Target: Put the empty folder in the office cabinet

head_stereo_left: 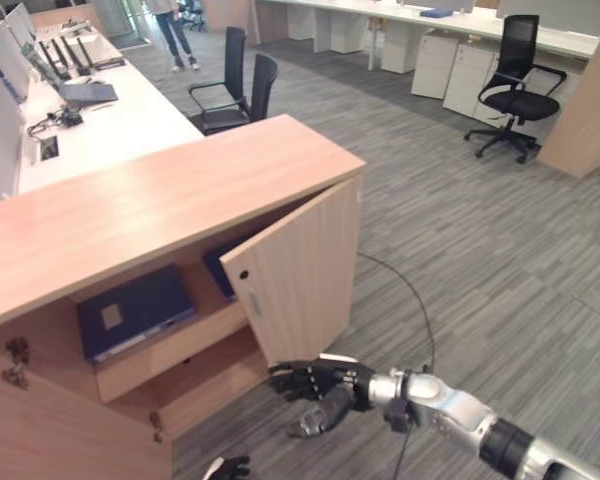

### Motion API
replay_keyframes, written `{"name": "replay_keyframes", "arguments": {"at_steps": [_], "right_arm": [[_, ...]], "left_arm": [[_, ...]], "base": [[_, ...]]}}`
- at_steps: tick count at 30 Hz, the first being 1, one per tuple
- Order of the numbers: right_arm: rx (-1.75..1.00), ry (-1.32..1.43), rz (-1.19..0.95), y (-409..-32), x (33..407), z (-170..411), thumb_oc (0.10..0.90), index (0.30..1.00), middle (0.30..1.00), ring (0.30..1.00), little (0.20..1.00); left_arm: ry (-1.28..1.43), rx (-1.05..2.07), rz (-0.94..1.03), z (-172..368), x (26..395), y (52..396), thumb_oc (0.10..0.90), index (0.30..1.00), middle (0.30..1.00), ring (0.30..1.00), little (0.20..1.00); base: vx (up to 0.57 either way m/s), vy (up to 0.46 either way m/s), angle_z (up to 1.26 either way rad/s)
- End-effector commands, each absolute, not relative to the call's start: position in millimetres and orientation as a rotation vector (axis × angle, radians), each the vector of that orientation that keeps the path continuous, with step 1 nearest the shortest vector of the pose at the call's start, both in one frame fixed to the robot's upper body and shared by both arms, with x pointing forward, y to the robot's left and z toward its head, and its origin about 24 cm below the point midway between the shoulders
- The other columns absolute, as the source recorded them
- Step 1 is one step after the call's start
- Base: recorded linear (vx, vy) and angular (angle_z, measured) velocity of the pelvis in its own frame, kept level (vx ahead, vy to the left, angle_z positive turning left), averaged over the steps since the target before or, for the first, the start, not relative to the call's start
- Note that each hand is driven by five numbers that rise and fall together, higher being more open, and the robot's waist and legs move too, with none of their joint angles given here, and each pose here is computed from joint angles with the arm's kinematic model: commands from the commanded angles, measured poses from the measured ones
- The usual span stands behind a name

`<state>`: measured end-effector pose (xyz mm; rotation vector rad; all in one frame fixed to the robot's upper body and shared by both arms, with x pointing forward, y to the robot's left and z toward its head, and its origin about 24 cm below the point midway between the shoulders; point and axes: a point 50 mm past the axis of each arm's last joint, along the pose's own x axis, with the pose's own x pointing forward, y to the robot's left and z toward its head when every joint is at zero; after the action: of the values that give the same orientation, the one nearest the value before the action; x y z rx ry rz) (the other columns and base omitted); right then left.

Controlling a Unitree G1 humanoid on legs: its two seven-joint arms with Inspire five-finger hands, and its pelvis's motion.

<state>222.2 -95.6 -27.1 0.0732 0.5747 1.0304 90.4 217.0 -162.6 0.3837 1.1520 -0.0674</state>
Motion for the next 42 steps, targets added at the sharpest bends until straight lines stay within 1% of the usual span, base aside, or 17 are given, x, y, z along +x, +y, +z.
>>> {"name": "replay_keyframes", "arguments": {"at_steps": [1,2,3,4,8,11,12,13,14,15,16,19,23,27,37,38,42], "right_arm": [[0.079,0.368,0.937,-103,251,-1,0.800,0.900,0.900,0.900,0.900],[0.078,0.367,0.935,-103,251,-2,0.800,0.900,0.900,0.900,0.900],[0.007,0.418,0.770,-125,252,-24,0.800,0.900,0.900,0.900,0.900],[0.007,0.418,0.770,-125,252,-24,0.800,0.900,0.900,0.900,0.900],[-0.004,0.619,0.429,-168,230,-77,0.800,0.900,0.900,0.900,0.900],[-0.039,0.977,0.076,-218,168,-135,0.800,0.900,0.900,0.900,0.900],[-0.039,0.977,0.076,-218,168,-135,0.800,0.900,0.900,0.900,0.900],[-0.054,1.119,-0.031,-233,136,-149,0.800,0.900,0.900,0.900,0.900],[-0.053,1.119,-0.033,-233,136,-149,0.800,0.900,0.900,0.900,0.900],[-0.028,1.198,-0.128,-243,114,-155,0.800,0.900,0.900,0.900,0.900],[-0.028,1.197,-0.130,-244,114,-155,0.800,0.900,0.900,0.900,0.900],[-0.088,1.367,-0.244,-260,65,-161,0.800,0.900,0.900,0.900,0.900],[-0.149,1.441,-0.190,-257,46,-165,0.800,0.900,0.900,0.900,0.900],[-0.032,1.415,-0.279,-253,42,-166,0.800,0.900,0.900,0.900,0.900],[0.142,1.393,-0.399,-242,33,-170,0.800,0.900,0.900,0.900,0.900],[0.244,1.349,-0.494,-245,31,-169,0.800,0.900,0.900,0.900,0.900],[0.293,1.353,-0.569,-250,20,-169,0.800,0.900,0.900,0.900,0.900]], "left_arm": [[1.152,0.320,0.020,-160,95,230,0.800,0.900,0.900,0.900,0.900],[1.153,0.321,0.019,-160,95,230,0.800,0.900,0.900,0.900,0.900],[1.173,0.243,0.054,-162,92,227,0.800,0.900,0.900,0.900,0.900],[1.173,0.243,0.054,-162,92,228,0.800,0.900,0.900,0.900,0.900],[1.230,0.131,0.082,-167,79,217,0.800,0.900,0.900,0.900,0.900],[1.255,0.141,0.001,-170,80,204,0.800,0.900,0.900,0.900,0.900],[1.255,0.141,0.001,-170,80,204,0.800,0.900,0.900,0.900,0.900],[1.256,0.143,-0.026,-171,80,199,0.800,0.900,0.900,0.900,0.900],[1.256,0.145,-0.028,-171,80,199,0.800,0.900,0.900,0.900,0.900],[1.252,0.114,-0.031,-172,79,194,0.800,0.900,0.900,0.900,0.900],[1.252,0.114,-0.033,-172,79,194,0.800,0.900,0.900,0.900,0.900],[1.260,0.074,-0.043,-173,75,189,0.800,0.900,0.900,0.900,0.900],[1.277,0.075,-0.067,-174,71,186,0.800,0.900,0.900,0.900,0.900],[1.335,0.072,-0.082,-176,53,187,0.800,0.900,0.900,0.900,0.900],[1.427,-0.029,0.152,-176,24,215,0.800,0.900,0.900,0.900,0.900],[1.358,-0.045,0.265,-172,34,231,0.800,0.900,0.900,0.900,0.900],[1.253,-0.019,0.329,-164,54,250,0.800,0.900,0.900,0.900,0.900]], "base": [[-0.08,-0.074,0.56],[-0.06,-0.054,1.19],[-0.04,-0.026,1.32],[-0.06,-0.039,1.32],[-0.03,0.035,0.72],[0.02,0.144,1.54],[-0.02,0.121,1.63],[-0.02,0.070,1.44],[-0.09,0.150,1.81],[-0.07,0.086,1.30],[-0.14,0.166,1.36],[-0.15,0.170,1.06],[-0.13,0.177,0.97],[-0.13,0.230,0.69],[-0.09,0.104,0.53],[-0.02,0.021,0.52],[0.02,-0.030,0.30]]}}
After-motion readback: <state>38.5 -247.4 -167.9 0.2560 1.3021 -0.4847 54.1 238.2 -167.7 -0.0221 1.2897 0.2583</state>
